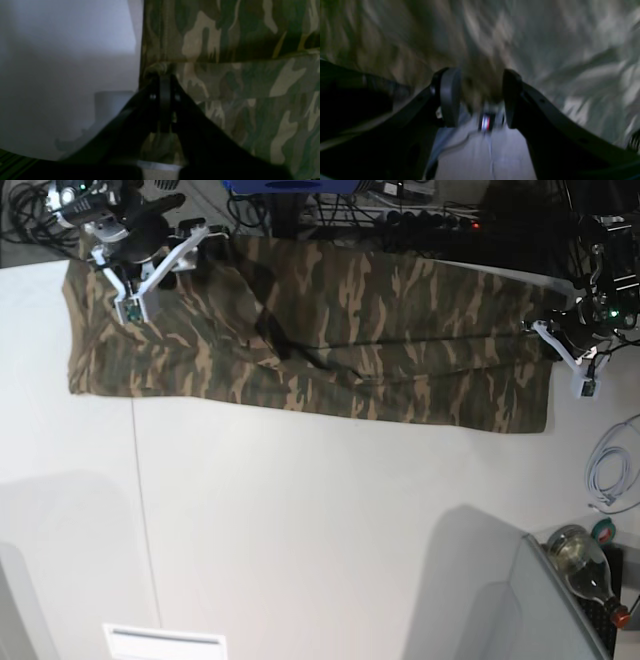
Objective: Layout the t-shirt on the table in an organized manner, then fold the t-shirt properly
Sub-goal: 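Press and smooth the folded shirt with the right gripper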
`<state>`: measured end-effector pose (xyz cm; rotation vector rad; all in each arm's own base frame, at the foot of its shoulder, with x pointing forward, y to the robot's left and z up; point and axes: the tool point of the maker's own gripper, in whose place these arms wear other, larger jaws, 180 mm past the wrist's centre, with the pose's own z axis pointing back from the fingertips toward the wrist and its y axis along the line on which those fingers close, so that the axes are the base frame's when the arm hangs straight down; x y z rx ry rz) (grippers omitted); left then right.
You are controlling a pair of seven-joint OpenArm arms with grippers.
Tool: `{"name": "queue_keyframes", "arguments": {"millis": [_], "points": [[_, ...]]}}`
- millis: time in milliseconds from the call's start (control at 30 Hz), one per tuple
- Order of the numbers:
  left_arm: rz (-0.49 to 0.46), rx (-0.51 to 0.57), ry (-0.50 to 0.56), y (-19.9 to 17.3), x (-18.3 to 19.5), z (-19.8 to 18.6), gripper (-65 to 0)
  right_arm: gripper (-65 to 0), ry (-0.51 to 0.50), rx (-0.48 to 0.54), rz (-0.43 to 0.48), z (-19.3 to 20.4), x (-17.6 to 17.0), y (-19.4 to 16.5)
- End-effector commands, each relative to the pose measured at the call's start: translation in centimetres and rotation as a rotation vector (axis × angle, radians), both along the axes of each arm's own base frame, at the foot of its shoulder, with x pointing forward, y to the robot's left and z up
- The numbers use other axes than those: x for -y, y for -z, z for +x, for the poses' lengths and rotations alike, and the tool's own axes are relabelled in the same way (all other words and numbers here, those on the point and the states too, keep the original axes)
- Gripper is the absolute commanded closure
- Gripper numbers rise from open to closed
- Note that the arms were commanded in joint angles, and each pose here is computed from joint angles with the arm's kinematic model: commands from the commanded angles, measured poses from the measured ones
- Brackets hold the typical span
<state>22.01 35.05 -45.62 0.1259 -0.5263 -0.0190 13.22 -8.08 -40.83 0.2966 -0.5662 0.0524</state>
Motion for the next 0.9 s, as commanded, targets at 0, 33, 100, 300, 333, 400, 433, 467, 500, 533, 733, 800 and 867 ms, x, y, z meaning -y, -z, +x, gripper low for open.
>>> {"name": "queue_keyframes", "arguments": {"millis": [0,33,100,300,333,400,433,467,500,533,733,800,867], "points": [[0.026,0.04,0.007,-1.4,-0.9,1.1,0.0,-25.8,-0.025,0.063,0.026,0.8,-1.0,-1.1],[0.026,0.04,0.007,-1.4,-0.9,1.1,0.0,-25.5,-0.05,0.094,0.03,1.2,-1.4,-1.4],[0.026,0.04,0.007,-1.4,-0.9,1.1,0.0,-22.7,-0.121,0.166,0.051,2.8,-3.0,-2.4],[0.026,0.038,0.006,-1.4,-0.9,1.1,0.0,-6.5,-0.133,0.158,0.016,5.9,-2.5,-0.2],[0.026,0.038,0.006,-1.4,-0.9,1.1,0.0,-6.6,-0.116,0.142,0.005,6.0,-2.0,0.5],[0.026,0.037,0.006,-1.3,-0.9,1.0,0.0,-6.6,-0.099,0.095,-0.004,5.6,-1.7,2.1],[0.026,0.035,0.006,-1.3,-0.9,0.9,0.0,-6.6,-0.099,0.071,-0.005,5.1,-1.6,2.9],[0.024,0.034,0.006,-1.2,-0.9,0.8,0.0,-6.5,-0.099,0.054,-0.002,4.8,-1.7,3.4],[0.023,0.034,0.006,-1.2,-0.8,0.8,0.0,-6.5,-0.098,0.038,0.004,4.4,-2.0,3.8],[0.023,0.034,0.006,-1.2,-0.8,0.8,0.0,-6.5,-0.113,0.031,0.013,4.1,-2.6,4.0],[0.019,0.035,0.008,-1.2,-0.6,0.9,0.0,-6.5,-0.168,0.007,0.035,4.5,-4.9,5.3],[0.019,0.034,0.008,-1.1,-0.6,0.9,0.0,-6.5,-0.168,0.01,0.029,5.6,-4.7,5.6],[0.019,0.032,0.005,-1.1,-0.7,0.8,0.0,-6.5,-0.163,0.013,0.039,6.6,-5.2,5.8]]}}
